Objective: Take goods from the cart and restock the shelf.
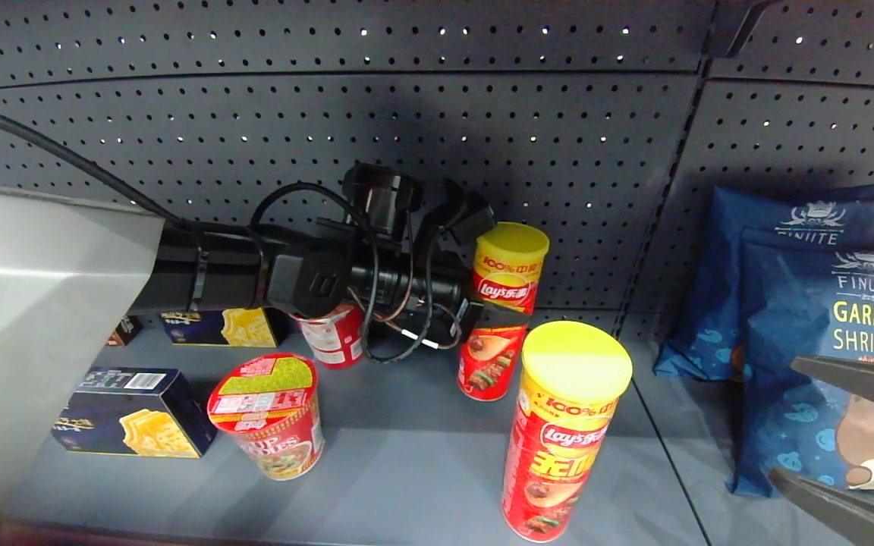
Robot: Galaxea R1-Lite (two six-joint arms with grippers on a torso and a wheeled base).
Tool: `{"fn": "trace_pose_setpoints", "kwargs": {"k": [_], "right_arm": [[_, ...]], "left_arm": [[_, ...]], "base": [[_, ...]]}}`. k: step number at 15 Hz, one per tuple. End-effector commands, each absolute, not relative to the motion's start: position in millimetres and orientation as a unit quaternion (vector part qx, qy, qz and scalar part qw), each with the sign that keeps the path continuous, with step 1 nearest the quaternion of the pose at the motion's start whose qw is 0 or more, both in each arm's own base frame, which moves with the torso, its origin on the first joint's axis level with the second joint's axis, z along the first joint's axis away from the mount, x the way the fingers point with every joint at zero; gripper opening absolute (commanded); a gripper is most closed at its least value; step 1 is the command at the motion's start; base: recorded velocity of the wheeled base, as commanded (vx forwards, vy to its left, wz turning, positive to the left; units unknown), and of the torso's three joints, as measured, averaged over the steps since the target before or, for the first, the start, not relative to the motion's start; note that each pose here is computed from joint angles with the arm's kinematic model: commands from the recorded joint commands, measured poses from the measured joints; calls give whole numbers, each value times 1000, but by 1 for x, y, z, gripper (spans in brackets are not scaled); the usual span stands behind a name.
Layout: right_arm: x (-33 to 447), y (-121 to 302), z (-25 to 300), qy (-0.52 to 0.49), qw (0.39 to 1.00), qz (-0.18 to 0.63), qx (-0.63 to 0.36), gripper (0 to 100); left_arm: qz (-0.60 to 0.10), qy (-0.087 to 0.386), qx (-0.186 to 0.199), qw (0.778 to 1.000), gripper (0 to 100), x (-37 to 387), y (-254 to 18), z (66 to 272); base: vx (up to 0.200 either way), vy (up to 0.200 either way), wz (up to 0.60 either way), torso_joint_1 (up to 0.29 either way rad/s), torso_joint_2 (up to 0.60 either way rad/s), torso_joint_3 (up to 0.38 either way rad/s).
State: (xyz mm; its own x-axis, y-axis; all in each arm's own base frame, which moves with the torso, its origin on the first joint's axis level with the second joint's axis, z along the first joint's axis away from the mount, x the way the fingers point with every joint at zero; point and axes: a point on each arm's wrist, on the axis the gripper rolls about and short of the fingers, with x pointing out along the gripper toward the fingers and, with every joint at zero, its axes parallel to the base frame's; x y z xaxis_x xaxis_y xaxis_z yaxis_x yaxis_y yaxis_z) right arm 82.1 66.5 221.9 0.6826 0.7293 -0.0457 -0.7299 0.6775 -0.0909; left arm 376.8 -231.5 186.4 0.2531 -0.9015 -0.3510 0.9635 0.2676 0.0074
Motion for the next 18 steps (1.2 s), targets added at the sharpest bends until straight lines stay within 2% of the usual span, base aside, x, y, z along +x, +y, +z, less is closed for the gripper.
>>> {"fn": "trace_pose_setpoints", "kwargs": {"k": [1, 8, 18], "right_arm": [[82, 67, 220, 5, 916, 399, -52, 100], [82, 67, 217, 11, 915, 399, -53, 100], [82, 67, 216, 13, 914, 402, -54, 100]], "left_arm": [[-595, 146, 110, 783, 0, 379, -233, 180], [-597, 127, 110, 784, 0, 380, -233, 165], [-602, 123, 106, 781, 0, 383, -236, 163]], "base": [[0, 0, 0, 0, 0, 0], [0, 0, 0, 0, 0, 0], [0, 0, 0, 0, 0, 0]]}}
